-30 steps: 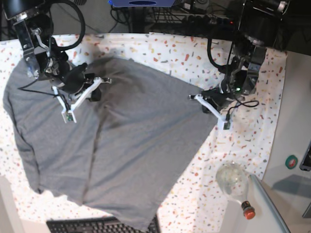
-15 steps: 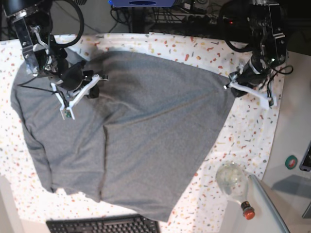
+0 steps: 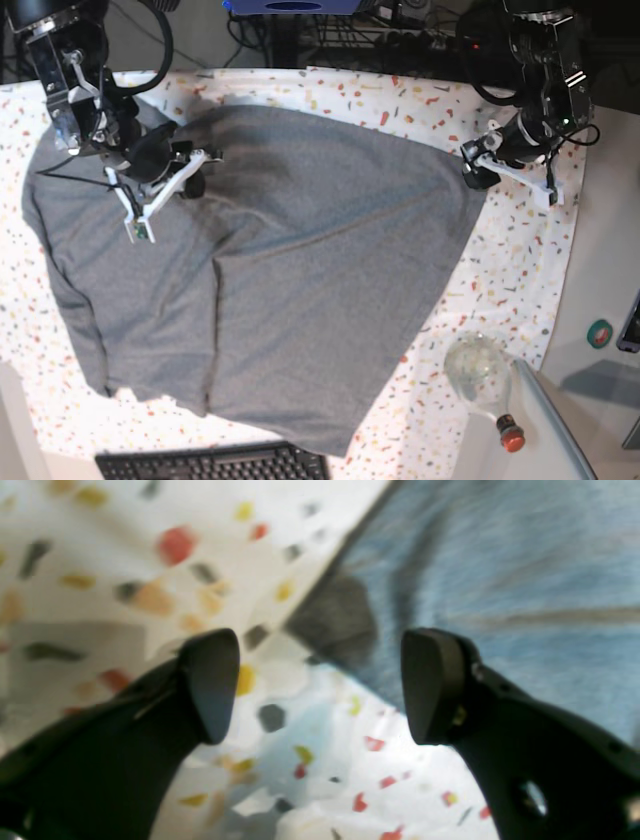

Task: Layout the t-shirt on the table in an organized manner, then fold the t-shirt properly
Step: 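Grasp the shirt side with the left gripper and pull it outward, then pull the shirt edge apart with both grippers to stretch it flat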

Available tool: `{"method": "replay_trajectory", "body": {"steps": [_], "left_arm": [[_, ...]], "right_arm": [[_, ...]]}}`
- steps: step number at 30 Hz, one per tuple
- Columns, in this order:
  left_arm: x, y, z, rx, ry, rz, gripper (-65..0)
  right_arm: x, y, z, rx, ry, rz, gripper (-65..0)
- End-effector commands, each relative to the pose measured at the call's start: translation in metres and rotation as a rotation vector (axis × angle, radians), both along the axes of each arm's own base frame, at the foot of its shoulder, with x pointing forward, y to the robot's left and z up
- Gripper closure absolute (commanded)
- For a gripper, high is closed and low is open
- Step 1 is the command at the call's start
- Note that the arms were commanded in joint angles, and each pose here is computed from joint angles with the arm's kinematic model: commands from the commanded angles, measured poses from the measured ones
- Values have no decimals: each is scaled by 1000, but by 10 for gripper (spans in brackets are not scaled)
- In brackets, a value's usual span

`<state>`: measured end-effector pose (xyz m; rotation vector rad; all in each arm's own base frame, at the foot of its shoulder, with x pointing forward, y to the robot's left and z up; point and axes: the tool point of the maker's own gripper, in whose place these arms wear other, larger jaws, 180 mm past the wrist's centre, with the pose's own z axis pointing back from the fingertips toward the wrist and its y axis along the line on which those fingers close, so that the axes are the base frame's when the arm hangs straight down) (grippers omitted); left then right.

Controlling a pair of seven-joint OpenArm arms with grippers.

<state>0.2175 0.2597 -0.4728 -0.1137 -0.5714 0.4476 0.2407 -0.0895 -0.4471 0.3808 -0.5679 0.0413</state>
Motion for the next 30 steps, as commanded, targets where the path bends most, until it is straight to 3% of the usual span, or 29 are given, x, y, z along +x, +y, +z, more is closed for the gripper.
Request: {"method": "replay_trajectory", "body": {"steps": [1,9,15,19,21,23,24,26,30], "left_arm": [[4,5,6,13,-21,-1,-461],[12,6,-8,-15,4,26,-441],[19,3,-7,-20,-3,18,-360],[19,3,-7,-21,-3,16,-258],[19,3,-7,-21,-1,16,-178],[17,3,-9,-22,5,16,-38],[16,3,-9,-21,6,15,0],[14,5,-8,-19,7,20,0],[8,10,0,5,-4,8,0]], "right_arm": [[6,-1,7,6,-34,3,0],[5,-21,6,-6,-32,-55,0],[2,-31,5,-14,-25,-83,0],[4,-37,6,-19,-29,-101,0],[6,-60,8,-31,-36,-178,0],[8,-90,12,-13,-51,-327,0],[7,-109,14,-11,-60,-408,0],[2,-148,19,-16,-77,-554,0],[-27,-185,16,-50,-16,-649,0]]}}
